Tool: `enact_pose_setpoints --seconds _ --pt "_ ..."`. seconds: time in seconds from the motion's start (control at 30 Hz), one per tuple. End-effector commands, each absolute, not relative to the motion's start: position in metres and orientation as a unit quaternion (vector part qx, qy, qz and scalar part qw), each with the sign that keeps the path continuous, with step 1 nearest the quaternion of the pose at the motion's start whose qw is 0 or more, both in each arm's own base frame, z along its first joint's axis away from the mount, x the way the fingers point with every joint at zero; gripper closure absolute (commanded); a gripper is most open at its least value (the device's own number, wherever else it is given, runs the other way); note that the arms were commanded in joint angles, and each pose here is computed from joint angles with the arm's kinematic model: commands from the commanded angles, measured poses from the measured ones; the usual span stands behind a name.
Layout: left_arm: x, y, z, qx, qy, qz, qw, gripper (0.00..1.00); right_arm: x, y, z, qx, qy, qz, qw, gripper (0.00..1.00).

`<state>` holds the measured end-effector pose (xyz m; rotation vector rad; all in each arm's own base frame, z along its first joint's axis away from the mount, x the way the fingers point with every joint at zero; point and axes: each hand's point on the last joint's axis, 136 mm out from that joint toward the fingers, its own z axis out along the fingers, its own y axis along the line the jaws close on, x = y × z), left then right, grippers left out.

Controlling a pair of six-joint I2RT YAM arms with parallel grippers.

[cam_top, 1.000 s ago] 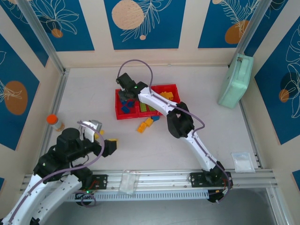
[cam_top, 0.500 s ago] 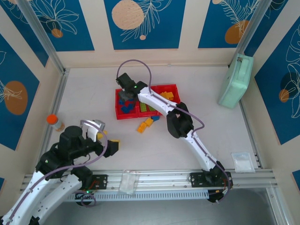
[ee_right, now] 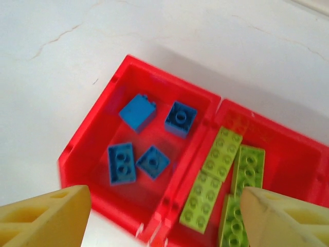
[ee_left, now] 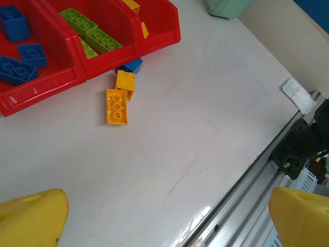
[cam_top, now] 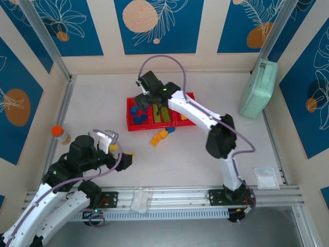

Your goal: Sort the legos into containers by color

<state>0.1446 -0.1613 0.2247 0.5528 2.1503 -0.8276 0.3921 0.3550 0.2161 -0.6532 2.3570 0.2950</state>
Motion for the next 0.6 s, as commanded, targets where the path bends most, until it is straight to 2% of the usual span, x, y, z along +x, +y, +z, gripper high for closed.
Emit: enact_pose_setpoints --seconds 0.0,0.1,0.3,0.57 --pt "0.142 -0.166 0.228 0.229 0.831 -0.334 0.381 0.01 0.365 0.326 0.211 -0.228 0.913 0.135 0.310 0.23" --pt "0.142 -0.166 0.227 0.230 0.833 -0.333 0.377 0.00 0.345 0.290 0.201 -0.205 0.920 0.132 0.307 0.24" --pt "0.142 -0.165 0.228 0.227 0.834 -0.332 0.378 0.01 0.315 0.223 0.158 -0.138 0.947 0.136 0.256 0.28" --pt "0.140 -0.162 0.232 0.226 0.829 -0.332 0.389 0.01 0.303 0.196 0.103 -0.061 0.959 0.199 0.190 0.24"
